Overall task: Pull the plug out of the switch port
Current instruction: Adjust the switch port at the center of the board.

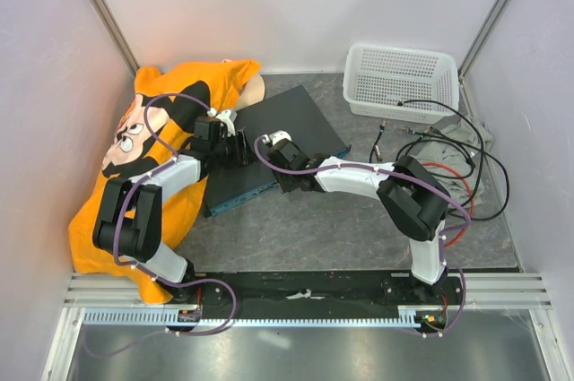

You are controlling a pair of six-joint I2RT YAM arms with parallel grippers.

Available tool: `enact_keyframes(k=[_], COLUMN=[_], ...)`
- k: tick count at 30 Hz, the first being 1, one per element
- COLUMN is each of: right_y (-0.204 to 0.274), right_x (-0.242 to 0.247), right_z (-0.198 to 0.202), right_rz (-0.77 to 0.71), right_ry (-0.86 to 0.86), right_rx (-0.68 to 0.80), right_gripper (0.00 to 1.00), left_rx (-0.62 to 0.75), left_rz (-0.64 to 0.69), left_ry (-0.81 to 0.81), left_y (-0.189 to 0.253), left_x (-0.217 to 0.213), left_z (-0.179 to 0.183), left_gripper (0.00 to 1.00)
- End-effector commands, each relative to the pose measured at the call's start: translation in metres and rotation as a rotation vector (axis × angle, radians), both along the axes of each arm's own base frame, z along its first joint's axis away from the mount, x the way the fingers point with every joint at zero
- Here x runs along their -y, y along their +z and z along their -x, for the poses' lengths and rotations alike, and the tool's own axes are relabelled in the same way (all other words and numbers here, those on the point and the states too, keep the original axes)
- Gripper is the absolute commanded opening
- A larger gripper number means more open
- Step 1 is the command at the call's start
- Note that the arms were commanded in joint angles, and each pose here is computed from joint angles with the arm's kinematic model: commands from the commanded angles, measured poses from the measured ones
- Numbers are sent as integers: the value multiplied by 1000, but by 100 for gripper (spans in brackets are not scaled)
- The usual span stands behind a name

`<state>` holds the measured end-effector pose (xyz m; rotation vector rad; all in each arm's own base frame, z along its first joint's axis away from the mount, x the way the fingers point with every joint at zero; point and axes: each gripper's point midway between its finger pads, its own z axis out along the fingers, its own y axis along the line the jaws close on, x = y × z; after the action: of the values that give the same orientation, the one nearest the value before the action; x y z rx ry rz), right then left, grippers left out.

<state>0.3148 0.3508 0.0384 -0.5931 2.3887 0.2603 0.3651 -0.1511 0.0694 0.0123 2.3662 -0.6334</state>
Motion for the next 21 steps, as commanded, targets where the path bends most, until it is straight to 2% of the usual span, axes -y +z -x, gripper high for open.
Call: enact_keyframes(k=[1,7,11,13,14,21], right_y=[25,22,21,20,19,-3], right_x=[-25,-24,-28,-28,-28,-13], right_z=[-31,-30,-26,-24,-23,-1], right_rz=[-102,-102,-120,-122,-118,-85], right_ry=[-12,-8,37,45,52,82], right_rx=[93,87,71,62,60,-14], right_gripper=[36,33,18,4,1,0], left_rx=[-108,-112,-112,-114,-112,-133], left_rz=[-52,-52,-50,-49,-51,-29], left_ry=[49,49,48,48,52,50], left_y=[-30,-31,-31,-32,-31,-34], left_x=[-16,-16,-16,-16,-17,-13], left_z=[12,12,11,12,11,12], left_gripper=[56,57,56,56,56,57])
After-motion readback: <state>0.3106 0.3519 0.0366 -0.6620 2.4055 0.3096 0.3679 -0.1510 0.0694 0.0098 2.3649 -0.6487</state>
